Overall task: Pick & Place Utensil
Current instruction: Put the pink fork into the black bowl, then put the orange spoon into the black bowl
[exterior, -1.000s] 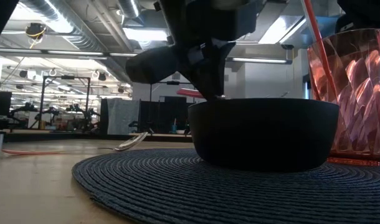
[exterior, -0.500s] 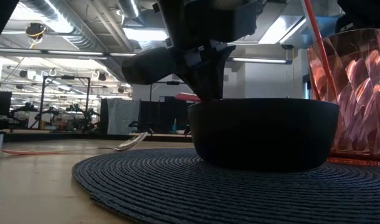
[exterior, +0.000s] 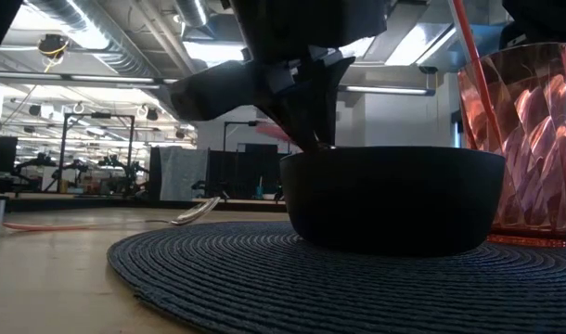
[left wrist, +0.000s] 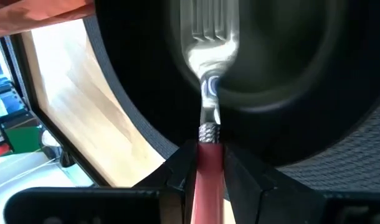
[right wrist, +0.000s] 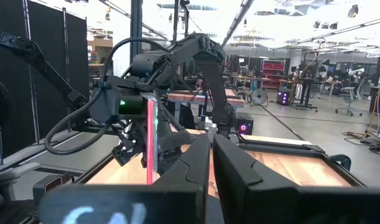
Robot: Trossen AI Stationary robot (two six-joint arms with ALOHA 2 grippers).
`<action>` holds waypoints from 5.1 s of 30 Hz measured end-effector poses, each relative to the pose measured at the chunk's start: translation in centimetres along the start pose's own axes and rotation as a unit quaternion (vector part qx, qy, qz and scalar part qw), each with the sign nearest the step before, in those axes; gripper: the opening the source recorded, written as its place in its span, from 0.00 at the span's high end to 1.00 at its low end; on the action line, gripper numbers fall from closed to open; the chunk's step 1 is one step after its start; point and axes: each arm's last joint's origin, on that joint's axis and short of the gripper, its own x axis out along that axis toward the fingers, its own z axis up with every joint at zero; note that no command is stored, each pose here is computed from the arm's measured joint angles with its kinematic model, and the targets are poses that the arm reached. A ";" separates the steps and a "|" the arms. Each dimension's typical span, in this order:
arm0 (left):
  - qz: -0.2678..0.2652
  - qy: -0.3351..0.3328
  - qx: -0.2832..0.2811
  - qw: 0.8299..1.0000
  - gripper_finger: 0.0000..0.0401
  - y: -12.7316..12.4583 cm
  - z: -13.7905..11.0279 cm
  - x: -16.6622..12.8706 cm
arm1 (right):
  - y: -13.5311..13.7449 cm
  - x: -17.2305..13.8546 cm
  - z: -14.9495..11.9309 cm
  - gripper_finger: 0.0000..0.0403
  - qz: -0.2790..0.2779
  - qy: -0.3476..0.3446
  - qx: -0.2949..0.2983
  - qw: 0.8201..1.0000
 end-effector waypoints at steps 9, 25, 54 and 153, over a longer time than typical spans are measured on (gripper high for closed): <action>0.003 0.000 -0.002 1.000 0.86 0.0 0.0 0.0 | 0.0 0.0 0.0 0.94 0.000 0.000 0.000 1.000; 0.019 -0.047 -0.308 0.950 0.94 4.4 -8.6 -10.6 | 0.0 0.0 -0.1 0.94 0.001 0.004 0.012 1.000; 0.002 -0.310 -0.670 0.674 0.99 -10.1 -25.9 -7.8 | 0.0 0.0 -0.1 0.94 0.001 0.003 0.022 1.000; -0.141 -0.017 -0.654 0.743 0.99 -13.4 -18.2 3.3 | 0.0 0.0 -0.2 0.94 0.001 0.010 0.017 1.000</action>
